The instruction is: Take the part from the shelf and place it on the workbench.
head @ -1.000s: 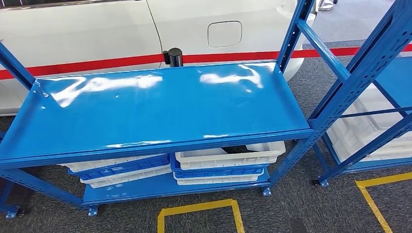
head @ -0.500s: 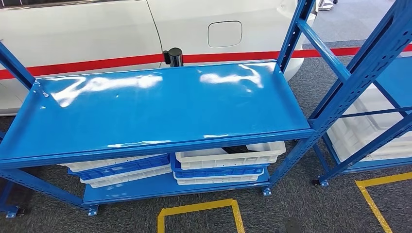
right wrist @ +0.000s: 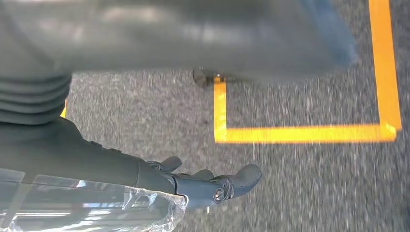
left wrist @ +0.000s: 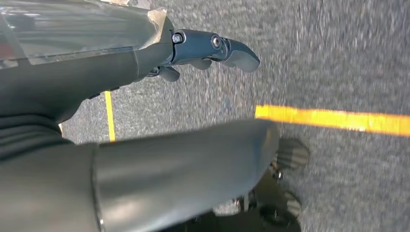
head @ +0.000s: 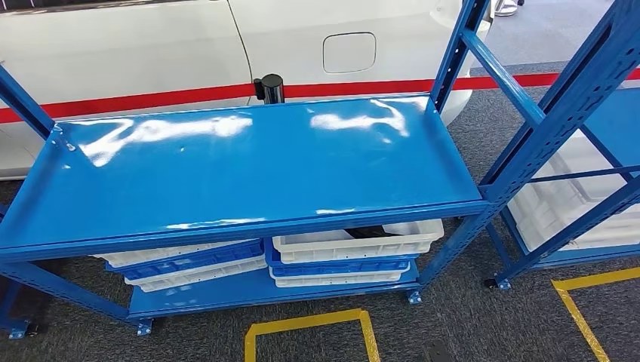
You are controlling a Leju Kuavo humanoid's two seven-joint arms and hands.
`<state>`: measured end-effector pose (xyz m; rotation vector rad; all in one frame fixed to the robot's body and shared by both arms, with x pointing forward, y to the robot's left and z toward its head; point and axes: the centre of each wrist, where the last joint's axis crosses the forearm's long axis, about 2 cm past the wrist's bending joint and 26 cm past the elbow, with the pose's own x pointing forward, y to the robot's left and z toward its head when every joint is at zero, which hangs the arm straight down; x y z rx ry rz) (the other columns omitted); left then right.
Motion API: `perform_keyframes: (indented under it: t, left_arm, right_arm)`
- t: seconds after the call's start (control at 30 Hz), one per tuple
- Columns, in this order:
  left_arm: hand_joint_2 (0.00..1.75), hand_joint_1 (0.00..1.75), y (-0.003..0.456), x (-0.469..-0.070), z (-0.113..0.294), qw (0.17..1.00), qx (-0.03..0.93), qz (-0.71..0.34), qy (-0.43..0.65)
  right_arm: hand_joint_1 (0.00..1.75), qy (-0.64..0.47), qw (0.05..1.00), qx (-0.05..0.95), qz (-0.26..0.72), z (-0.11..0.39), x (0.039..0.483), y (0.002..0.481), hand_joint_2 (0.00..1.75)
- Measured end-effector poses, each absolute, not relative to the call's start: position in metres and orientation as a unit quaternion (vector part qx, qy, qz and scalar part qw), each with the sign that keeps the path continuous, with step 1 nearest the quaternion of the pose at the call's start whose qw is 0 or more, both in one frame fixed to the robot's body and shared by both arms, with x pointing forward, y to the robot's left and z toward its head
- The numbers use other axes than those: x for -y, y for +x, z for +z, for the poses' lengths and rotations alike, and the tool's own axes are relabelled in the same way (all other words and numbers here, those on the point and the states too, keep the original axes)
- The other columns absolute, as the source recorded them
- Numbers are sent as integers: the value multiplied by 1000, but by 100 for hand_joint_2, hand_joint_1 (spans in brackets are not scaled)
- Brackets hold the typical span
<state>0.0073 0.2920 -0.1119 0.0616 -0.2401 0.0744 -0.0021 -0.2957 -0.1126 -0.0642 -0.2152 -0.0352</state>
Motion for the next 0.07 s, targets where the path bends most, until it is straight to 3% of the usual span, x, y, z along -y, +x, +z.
perform_keyframes:
  t: [0.07]
  left_arm:
    - [0,0,6,-291,-112,992,119,37,23]
  right_arm:
    - [0,-25,994,107,-19,-113,295,-3,175]
